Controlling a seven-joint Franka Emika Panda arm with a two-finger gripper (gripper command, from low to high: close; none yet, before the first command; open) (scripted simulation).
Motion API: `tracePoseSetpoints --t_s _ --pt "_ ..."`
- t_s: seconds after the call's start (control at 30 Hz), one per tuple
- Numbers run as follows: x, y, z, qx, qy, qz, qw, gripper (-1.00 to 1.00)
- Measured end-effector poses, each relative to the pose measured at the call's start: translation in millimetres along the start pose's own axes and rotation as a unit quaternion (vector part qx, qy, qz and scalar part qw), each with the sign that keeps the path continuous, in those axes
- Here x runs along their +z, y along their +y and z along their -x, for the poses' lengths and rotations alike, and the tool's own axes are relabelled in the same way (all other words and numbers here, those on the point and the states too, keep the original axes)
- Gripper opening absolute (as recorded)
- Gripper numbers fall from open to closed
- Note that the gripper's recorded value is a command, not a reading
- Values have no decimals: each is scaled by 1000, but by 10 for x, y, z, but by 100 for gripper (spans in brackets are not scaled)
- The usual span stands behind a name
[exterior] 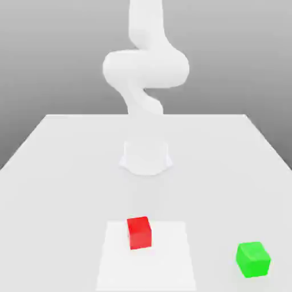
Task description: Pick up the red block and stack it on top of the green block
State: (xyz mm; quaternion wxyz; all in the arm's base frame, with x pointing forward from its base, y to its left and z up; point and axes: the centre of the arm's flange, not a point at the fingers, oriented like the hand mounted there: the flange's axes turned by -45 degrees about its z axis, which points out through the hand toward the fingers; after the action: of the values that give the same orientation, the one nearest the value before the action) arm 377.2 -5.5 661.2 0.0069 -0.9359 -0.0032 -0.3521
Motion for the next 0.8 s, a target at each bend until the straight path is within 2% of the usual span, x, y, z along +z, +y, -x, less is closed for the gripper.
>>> tracePoseSetpoints --t_s 0.27,0.57,0.63,0.8 --pt "1882 97 869 -34 -150 -21 988 0" --pt "3223 141 2707 -85 -323 -29 942 0" --pt "3365 156 3003 -92 -344 -29 934 0" --pt "3711 166 3356 -95 -350 -29 931 0"
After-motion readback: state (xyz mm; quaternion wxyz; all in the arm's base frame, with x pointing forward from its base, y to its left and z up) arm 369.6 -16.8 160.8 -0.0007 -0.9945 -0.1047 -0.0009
